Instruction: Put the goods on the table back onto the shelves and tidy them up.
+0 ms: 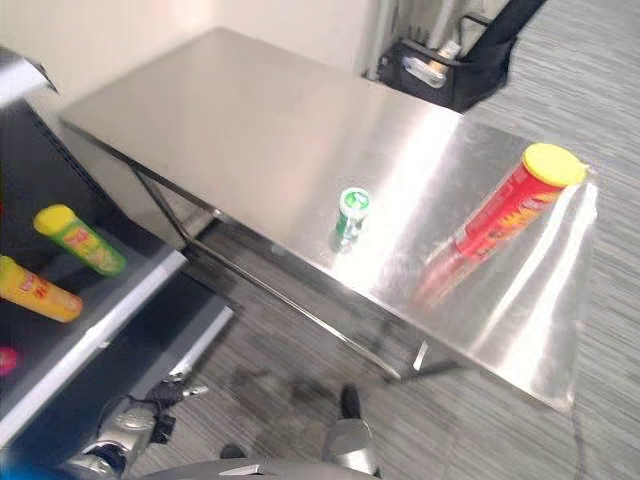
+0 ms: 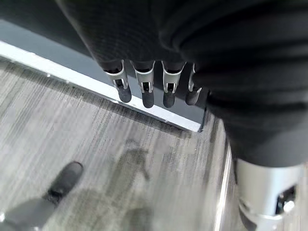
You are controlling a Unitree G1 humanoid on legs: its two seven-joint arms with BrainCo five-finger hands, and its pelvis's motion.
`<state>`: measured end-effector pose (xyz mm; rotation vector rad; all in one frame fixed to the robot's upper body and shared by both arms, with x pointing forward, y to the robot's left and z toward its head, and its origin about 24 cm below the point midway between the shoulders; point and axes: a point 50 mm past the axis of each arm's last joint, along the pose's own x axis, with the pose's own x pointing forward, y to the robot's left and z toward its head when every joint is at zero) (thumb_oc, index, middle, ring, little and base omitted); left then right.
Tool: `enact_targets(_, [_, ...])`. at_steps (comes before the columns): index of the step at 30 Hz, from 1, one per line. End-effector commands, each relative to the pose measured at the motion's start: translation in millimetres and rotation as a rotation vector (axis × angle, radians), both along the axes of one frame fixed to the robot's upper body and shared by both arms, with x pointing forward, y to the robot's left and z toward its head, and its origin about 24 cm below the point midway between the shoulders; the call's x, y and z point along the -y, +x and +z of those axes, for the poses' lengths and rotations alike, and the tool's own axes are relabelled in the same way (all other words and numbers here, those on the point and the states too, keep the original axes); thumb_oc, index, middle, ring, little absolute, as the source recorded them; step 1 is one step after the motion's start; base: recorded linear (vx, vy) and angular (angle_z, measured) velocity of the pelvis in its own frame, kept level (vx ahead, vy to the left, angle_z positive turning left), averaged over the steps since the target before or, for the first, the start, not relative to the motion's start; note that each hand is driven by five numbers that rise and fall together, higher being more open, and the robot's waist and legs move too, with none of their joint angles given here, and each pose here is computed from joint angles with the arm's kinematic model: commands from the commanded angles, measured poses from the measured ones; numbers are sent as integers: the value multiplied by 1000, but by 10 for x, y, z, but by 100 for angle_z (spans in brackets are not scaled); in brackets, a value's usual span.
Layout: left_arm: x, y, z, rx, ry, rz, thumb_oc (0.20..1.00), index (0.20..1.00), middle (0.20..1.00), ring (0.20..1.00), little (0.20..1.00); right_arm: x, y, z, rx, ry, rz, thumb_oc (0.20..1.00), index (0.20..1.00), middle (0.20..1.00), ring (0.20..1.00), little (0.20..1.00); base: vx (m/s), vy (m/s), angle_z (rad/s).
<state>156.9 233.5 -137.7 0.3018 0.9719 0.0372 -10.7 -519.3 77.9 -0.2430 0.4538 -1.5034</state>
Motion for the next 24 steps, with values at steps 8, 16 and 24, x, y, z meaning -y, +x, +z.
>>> enact_targets(8, [-254, 87, 102, 25, 69, 6, 1000, 1000, 1000, 1000, 1000, -275, 1391, 1541, 49, -661, 515, 1000, 1000, 1000, 1000, 1000, 20, -58, 22])
enact_targets(16, [-246, -170, 2, -42, 40, -3, 1000, 1000, 1000, 1000, 1000, -506, 1675, 1922, 135, -749, 720, 1000, 1000, 1000, 1000, 1000, 23, -35, 18])
enact_targets(24, [-226, -291, -42, -77, 18, -26, 1000, 1000, 1000, 1000, 1000, -698, 1995, 1798, 30, -630, 1007, 1000, 1000, 1000, 1000, 1000, 5, -7, 4])
